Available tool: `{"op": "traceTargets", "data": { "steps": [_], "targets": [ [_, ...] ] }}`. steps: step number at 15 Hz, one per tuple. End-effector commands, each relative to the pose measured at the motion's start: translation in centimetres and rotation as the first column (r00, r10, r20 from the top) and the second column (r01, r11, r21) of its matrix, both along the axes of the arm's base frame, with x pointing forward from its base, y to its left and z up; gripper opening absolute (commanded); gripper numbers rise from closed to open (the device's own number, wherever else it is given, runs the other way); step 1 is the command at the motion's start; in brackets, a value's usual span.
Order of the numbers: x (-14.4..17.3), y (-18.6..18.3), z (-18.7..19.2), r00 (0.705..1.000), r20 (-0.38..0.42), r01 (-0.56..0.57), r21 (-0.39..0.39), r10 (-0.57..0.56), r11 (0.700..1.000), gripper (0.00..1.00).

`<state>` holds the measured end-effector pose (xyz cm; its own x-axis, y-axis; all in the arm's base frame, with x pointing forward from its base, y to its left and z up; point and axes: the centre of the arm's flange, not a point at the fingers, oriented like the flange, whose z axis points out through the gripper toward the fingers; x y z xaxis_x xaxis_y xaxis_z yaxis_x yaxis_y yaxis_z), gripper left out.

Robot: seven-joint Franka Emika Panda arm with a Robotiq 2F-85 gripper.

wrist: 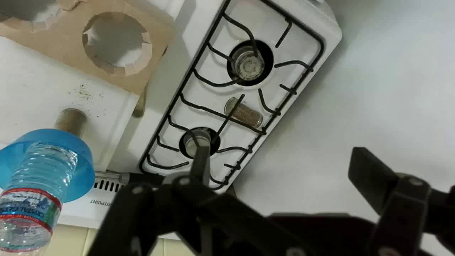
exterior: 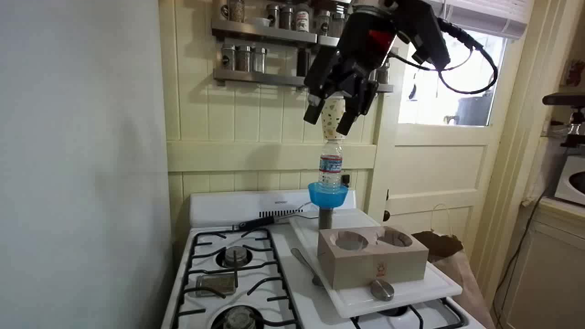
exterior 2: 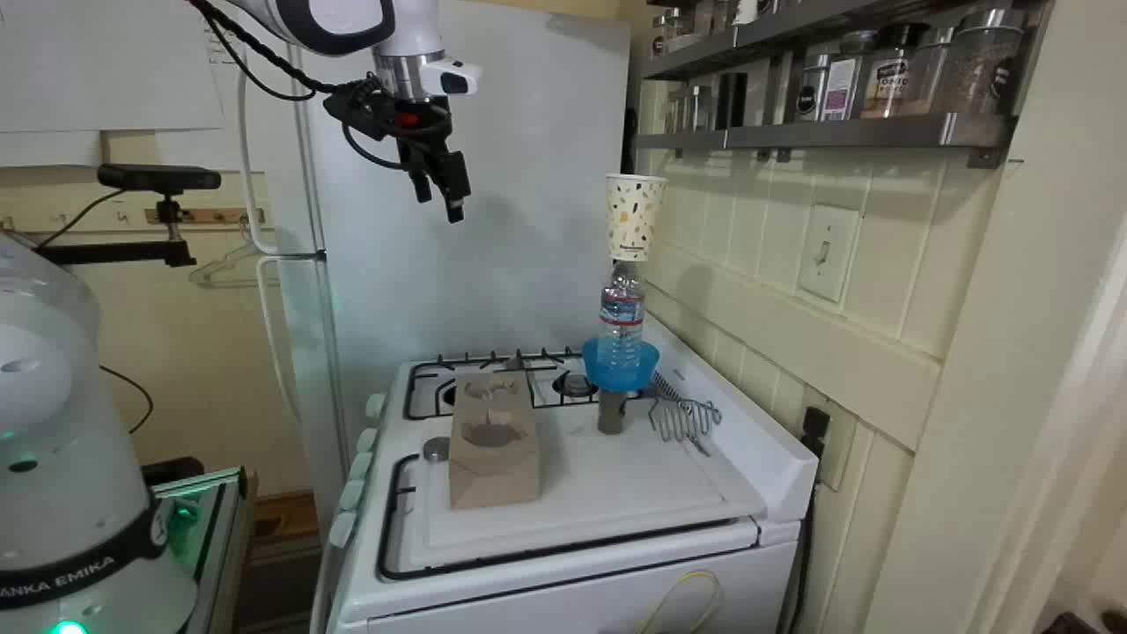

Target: Pick up the spice bottle

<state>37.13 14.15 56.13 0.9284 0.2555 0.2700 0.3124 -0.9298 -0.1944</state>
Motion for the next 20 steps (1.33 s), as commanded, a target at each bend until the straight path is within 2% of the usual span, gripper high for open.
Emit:
{"op": "traceTargets", "data": {
  "steps": [1,8,11,13,15,19,20],
  "targets": [
    [0.0,0.0,0.0,1.000,0.000,0.000,0.000,0.000,1.000,1.00],
    [0.0,0.0,0.0,1.000,0.000,0.000,0.000,0.000,1.000,1.00],
    [1.9,1.4,-0.8,0.992,-0.009,-0.128,-0.067,0.127,0.990,1.00],
    [3.3,2.8,-1.9,0.972,-0.059,-0.231,-0.091,0.227,0.969,1.00],
    [4.8,4.5,-3.6,0.944,-0.070,-0.327,-0.104,0.321,0.939,1.00],
    [8.1,7.4,-9.0,0.859,-0.152,-0.507,-0.120,0.489,0.853,1.00],
    [5.3,6.0,-7.4,0.902,-0.118,-0.427,-0.099,0.416,0.899,1.00]
  ]
}}
